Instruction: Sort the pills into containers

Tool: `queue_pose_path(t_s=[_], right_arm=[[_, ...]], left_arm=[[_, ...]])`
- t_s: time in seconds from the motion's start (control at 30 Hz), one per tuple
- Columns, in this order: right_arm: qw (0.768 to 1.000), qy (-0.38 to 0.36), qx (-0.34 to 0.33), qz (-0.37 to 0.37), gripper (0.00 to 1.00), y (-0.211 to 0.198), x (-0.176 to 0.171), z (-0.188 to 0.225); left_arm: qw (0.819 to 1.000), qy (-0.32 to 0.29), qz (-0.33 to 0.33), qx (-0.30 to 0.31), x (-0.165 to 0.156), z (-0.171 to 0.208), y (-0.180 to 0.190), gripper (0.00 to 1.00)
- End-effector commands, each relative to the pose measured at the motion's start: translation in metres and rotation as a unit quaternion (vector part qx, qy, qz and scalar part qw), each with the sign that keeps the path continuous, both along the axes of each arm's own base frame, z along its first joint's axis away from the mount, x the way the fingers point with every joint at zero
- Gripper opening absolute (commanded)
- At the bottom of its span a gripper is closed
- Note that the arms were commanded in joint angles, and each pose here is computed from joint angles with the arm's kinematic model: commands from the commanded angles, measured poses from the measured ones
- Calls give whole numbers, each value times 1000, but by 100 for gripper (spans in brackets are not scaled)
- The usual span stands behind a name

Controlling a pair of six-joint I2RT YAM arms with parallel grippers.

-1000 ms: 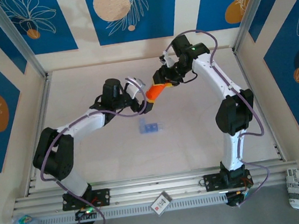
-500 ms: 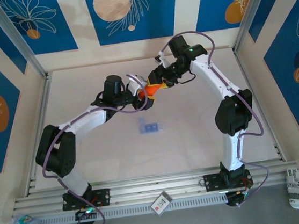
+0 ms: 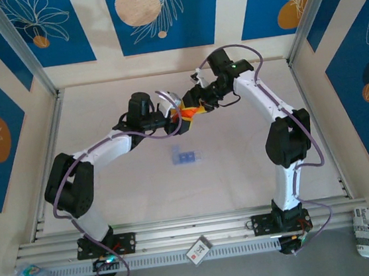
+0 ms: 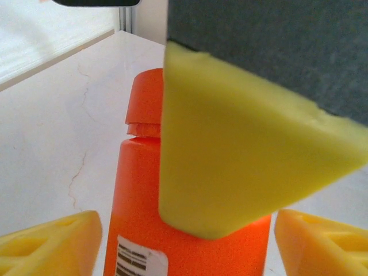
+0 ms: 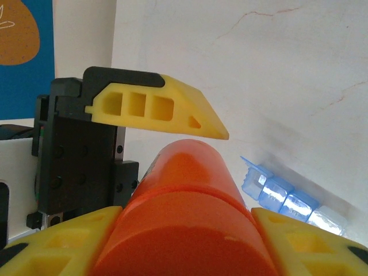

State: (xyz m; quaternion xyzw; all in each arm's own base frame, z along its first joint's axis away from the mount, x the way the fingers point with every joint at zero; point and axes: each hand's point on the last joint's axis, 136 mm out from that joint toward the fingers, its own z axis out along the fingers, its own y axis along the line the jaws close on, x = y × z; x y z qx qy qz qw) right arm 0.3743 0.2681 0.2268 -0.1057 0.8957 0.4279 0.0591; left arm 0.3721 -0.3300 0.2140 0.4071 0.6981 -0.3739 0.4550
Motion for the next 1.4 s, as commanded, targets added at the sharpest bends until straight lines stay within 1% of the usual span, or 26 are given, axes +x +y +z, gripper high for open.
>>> queue_pose_path(t_s=[0.0, 0.07, 0.17, 0.37, 0.47, 0.6, 0.77, 0.87, 0.93, 1.07, 1.27, 1.37], right_arm=[[999, -16, 33, 6, 31, 2, -10, 29], [999, -17, 34, 5, 31, 1, -10, 32], [999, -19, 38, 6, 30, 0, -10, 36], [999, -19, 39, 7, 31, 1, -12, 36], [999, -16, 38, 7, 30, 1, -13, 34], [999, -13, 36, 10, 31, 3, -14, 29], [1000, -7, 29, 8, 31, 2, -14, 21], [1000, -3, 27, 7, 31, 2, -15, 17], [1000, -3, 28, 8, 31, 3, -15, 17], [999, -3, 30, 11, 31, 5, -16, 18], [999, -1, 29, 13, 30, 7, -17, 18], [999, 0, 28, 14, 31, 8, -18, 16]], left_arm=[[1000, 14, -9, 0, 0, -11, 0, 83], [1000, 19, -8, 4, 0, -15, 0, 85], [1000, 25, -8, 8, 0, -22, 0, 86], [1000, 25, -8, 4, 2, -20, -1, 79], [1000, 20, -6, -2, 3, -15, -1, 78], [1000, 14, 0, -9, 4, -9, -1, 80], [1000, -1, 8, -13, 5, -1, 2, 85], [1000, -4, 8, -13, 4, 2, 3, 86], [1000, -3, 6, -13, 4, 1, 2, 85], [1000, 3, 2, -15, 3, 0, 0, 79], [1000, 12, -1, -15, 2, -6, -1, 75], [1000, 15, -3, -15, 2, -7, -1, 71]])
